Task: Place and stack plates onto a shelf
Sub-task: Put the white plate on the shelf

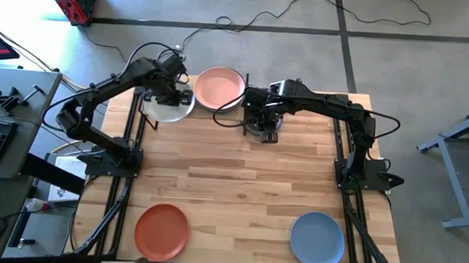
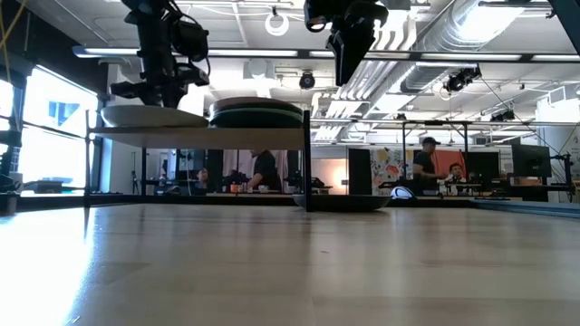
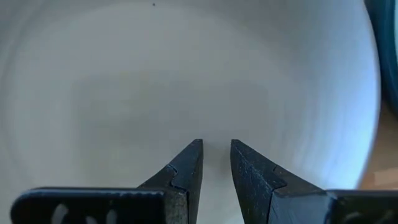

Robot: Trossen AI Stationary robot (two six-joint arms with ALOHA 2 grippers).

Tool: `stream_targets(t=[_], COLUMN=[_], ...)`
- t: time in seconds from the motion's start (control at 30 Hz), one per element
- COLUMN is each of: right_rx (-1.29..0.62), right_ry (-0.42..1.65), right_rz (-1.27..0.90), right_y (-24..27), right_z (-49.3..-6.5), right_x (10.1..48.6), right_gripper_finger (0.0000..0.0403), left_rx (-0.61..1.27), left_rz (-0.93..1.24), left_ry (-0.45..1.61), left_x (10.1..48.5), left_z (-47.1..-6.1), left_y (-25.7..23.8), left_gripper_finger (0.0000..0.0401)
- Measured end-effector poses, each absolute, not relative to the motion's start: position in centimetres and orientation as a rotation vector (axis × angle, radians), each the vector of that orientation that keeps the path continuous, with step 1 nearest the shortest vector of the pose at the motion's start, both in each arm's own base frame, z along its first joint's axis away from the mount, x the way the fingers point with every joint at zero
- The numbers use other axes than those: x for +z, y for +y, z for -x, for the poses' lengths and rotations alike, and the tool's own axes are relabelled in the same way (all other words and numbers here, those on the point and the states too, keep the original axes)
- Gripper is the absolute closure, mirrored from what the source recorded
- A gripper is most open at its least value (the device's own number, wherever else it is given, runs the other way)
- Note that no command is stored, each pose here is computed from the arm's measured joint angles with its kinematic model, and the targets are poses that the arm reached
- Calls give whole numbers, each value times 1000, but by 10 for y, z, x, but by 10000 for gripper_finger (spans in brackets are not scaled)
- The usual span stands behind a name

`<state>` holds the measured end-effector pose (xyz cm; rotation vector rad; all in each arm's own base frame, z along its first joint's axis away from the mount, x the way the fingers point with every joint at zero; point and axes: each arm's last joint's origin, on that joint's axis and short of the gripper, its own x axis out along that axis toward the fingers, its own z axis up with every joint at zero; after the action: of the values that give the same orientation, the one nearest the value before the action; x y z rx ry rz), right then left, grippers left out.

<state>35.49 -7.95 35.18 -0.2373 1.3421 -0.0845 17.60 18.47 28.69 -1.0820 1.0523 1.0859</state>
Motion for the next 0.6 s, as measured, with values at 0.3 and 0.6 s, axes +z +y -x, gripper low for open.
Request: stream_targets(t=[0.3, 0.6], right_rx=[-91, -88], right_ry=[1341, 1340], right_rz=[228, 225], right_y=[-79, -79], right_z=[-355, -355], right_x=[352, 352], right_gripper_finger=[284, 284], left_rx=[1133, 1140], left_rz=[1050, 1016], left_ry=[984, 970], left_x=[287, 284], left_z=[-172, -172], left_y=[197, 206], left_gripper_finger=[325, 325])
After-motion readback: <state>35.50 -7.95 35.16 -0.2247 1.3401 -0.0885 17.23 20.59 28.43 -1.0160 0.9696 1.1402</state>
